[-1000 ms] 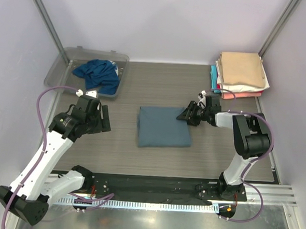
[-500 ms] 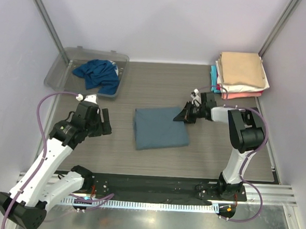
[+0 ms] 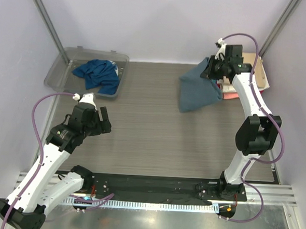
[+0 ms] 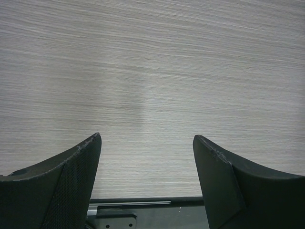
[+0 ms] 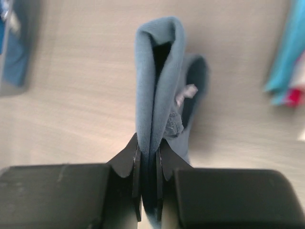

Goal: Fold and stack the t-shirts
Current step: Neatly place the folded tshirt to the corner

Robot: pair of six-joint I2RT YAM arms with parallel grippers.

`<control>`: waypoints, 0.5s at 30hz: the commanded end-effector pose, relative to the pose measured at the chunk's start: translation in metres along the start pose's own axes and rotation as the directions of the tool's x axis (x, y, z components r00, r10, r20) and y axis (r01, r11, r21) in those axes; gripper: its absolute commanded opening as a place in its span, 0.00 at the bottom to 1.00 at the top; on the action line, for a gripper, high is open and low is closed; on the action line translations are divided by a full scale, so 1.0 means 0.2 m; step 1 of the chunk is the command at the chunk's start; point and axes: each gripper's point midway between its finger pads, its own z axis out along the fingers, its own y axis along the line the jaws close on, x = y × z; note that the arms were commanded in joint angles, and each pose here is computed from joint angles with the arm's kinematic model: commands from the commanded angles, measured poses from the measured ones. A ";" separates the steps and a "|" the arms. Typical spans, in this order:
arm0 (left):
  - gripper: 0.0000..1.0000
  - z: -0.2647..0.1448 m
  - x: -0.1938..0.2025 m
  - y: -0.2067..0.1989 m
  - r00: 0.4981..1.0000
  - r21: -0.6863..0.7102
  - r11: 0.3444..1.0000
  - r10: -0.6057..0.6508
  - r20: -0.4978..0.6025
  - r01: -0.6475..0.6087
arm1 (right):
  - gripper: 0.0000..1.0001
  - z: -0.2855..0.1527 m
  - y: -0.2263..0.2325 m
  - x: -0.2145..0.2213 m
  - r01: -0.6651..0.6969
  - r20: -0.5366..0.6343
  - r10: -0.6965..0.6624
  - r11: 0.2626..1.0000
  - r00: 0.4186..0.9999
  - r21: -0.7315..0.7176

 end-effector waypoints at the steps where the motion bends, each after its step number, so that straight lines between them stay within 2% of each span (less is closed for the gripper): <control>1: 0.79 0.00 -0.05 -0.03 0.999 0.034 0.999 0.009 0.040 -0.010 | 0.01 -0.10 -0.10 -0.18 0.137 0.029 -0.143 0.980 0.989 0.143; 9: 0.78 0.02 -0.03 -0.03 0.999 0.033 0.999 0.011 0.030 -0.012 | 0.01 -0.27 -0.21 -0.54 0.250 0.116 -0.290 0.928 0.950 0.278; 15: 0.77 0.03 -0.03 -0.03 1.000 0.020 1.000 0.012 0.022 -0.012 | 0.01 -0.37 -0.19 -0.70 0.311 0.185 -0.374 0.903 0.909 0.295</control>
